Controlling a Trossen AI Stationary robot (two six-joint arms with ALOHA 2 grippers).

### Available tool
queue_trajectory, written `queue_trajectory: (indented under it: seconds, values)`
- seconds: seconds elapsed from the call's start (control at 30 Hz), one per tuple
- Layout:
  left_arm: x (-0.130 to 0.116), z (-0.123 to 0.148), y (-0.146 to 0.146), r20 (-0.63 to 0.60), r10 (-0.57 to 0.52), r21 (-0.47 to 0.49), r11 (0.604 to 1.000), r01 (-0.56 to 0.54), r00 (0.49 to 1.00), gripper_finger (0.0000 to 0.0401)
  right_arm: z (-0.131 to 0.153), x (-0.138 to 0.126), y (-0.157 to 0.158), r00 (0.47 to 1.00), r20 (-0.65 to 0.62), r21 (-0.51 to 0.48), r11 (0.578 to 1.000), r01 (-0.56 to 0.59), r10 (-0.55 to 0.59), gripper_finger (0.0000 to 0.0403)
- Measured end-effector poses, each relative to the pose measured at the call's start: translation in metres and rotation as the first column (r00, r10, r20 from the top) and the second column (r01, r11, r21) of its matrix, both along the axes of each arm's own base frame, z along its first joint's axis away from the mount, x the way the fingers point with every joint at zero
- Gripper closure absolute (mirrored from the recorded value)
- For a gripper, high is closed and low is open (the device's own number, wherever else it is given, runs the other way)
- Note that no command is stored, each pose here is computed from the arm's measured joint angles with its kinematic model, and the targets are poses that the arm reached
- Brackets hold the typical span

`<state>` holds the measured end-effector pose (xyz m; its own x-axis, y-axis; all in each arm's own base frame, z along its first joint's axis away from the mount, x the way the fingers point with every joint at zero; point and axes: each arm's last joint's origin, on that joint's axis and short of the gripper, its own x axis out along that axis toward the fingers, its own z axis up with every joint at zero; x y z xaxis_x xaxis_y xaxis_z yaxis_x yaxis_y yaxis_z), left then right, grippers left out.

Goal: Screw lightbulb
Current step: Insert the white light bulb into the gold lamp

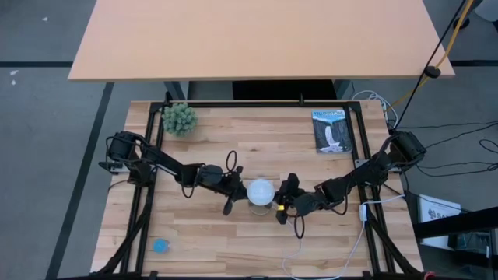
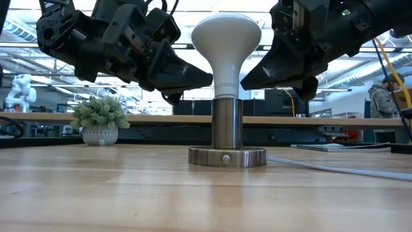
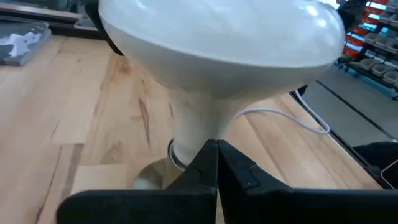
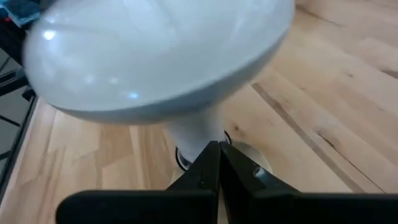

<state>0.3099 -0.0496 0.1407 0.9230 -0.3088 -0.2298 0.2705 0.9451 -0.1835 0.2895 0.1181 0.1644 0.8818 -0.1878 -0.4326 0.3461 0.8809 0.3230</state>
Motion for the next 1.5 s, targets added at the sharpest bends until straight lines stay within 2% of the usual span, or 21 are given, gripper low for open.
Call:
queue_trajectory:
  seconds: [0.2, 0.37, 0.47, 0.57, 0.63, 0.73, 0.83, 1.2, 1.4, 1.5]
  values:
    - [0.001, 0.000, 0.003, 0.002, 0.043, 0.010, 0.999, -0.043, 0.999, 0.0401, 0.001, 0.001, 0.001, 1.000, 0.009, 0.005, 1.000, -0.025, 0.025, 0.0403]
    - [0.001, -0.003, 0.010, -0.027, 0.162, 0.029, 0.987, -0.161, 0.986, 0.0401, 0.001, 0.001, 0.006, 0.986, -0.012, 0.093, 0.982, -0.167, 0.169, 0.0403]
    - [0.000, -0.007, 0.010, -0.076, 0.179, 0.032, 0.984, -0.177, 0.981, 0.0401, 0.000, 0.000, 0.009, 0.980, -0.019, 0.100, 0.975, -0.197, 0.200, 0.0403]
    - [-0.002, -0.012, 0.009, -0.129, 0.133, 0.024, 0.991, -0.131, 0.983, 0.0401, -0.001, -0.001, 0.007, 0.988, -0.033, 0.082, 0.985, -0.150, 0.153, 0.0403]
    - [-0.003, -0.012, 0.007, -0.140, 0.052, -0.019, 0.998, -0.055, 0.989, 0.0401, -0.003, -0.002, 0.004, 0.995, -0.040, 0.061, 0.994, -0.090, 0.093, 0.0403]
    - [-0.002, -0.008, 0.003, -0.104, -0.057, -0.064, 0.997, 0.050, 0.993, 0.0401, -0.002, -0.001, 0.000, 1.000, -0.025, 0.031, 0.999, -0.011, 0.012, 0.0403]
    - [-0.001, -0.003, 0.003, -0.049, -0.071, -0.071, 0.995, 0.068, 0.996, 0.0401, -0.002, 0.000, -0.002, 1.000, -0.022, 0.025, 1.000, -0.007, 0.008, 0.0403]
    - [0.001, -0.002, 0.006, -0.017, 0.027, 0.004, 1.000, -0.027, 0.999, 0.0401, 0.001, 0.001, -0.001, 1.000, 0.006, 0.022, 1.000, -0.021, 0.021, 0.0403]
    - [0.001, -0.004, 0.011, -0.035, 0.183, 0.024, 0.983, -0.182, 0.983, 0.0401, 0.001, 0.002, 0.005, 0.985, -0.010, 0.120, 0.978, -0.170, 0.173, 0.0403]
    - [0.000, -0.008, 0.011, -0.086, 0.178, 0.032, 0.984, -0.176, 0.980, 0.0401, 0.000, 0.000, 0.008, 0.978, -0.016, 0.133, 0.970, -0.203, 0.207, 0.0403]
